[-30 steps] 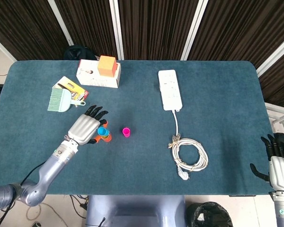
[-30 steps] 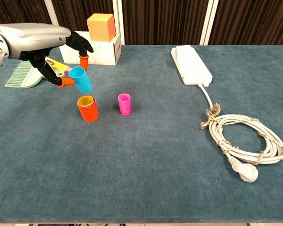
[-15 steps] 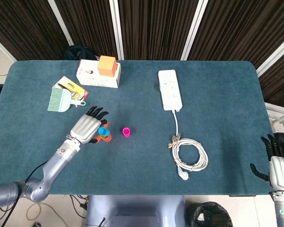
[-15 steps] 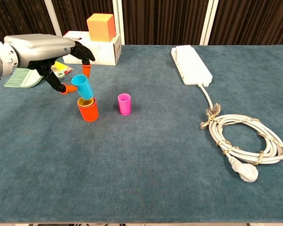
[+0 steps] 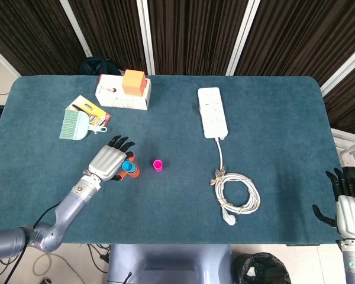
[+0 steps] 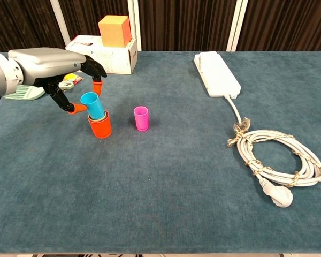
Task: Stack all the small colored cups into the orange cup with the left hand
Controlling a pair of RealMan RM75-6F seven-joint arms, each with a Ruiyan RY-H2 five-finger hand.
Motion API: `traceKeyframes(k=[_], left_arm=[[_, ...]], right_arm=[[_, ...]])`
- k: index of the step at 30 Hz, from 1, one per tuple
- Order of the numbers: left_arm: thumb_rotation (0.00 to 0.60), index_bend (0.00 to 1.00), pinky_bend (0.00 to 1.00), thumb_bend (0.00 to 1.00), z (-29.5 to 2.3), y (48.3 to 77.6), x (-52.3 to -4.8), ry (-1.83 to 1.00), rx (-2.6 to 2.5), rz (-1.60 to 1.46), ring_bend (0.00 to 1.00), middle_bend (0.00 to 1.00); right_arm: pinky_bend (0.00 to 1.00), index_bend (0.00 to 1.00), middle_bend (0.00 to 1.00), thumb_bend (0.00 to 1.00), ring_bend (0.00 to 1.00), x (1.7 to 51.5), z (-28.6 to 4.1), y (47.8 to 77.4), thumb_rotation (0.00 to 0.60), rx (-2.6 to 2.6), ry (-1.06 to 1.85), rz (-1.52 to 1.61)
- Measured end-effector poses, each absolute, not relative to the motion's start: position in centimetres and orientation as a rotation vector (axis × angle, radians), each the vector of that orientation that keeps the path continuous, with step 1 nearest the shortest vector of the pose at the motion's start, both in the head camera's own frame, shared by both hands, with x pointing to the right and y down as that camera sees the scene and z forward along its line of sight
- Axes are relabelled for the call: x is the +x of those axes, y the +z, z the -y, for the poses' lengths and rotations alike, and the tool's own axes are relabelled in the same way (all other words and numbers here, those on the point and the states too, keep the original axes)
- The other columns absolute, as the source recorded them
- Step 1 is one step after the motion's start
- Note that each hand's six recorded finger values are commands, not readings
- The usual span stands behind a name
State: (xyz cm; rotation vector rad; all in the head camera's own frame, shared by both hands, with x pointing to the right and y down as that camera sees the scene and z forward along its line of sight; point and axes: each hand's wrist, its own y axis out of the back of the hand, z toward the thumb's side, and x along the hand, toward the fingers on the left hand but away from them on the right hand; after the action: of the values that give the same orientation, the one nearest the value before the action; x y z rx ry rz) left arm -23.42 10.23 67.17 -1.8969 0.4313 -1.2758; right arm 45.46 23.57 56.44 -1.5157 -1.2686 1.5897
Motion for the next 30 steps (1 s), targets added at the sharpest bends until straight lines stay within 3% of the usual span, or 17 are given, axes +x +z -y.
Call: traceKeyframes(k=[12,30], left_arm=[[0.6,0.33,0.0,0.32,-11.1,68.0,-23.0,-1.29,-1.899,-0.356,0.0,0.14],[0.6,0.37,0.0,0.31,-9.4,66.6,-20.7,-1.225,-1.879,-0.393,0.0,0.14]], right_arm=[[0.06,0.12,0.05,0.34,0.12,45.7,-23.5,56.4,0.6,-1.501,1.595,1.266],[0.06,0.12,0.05,0.34,0.12,45.6,-23.6,56.6,0.6,-1.509,1.6,1.257]])
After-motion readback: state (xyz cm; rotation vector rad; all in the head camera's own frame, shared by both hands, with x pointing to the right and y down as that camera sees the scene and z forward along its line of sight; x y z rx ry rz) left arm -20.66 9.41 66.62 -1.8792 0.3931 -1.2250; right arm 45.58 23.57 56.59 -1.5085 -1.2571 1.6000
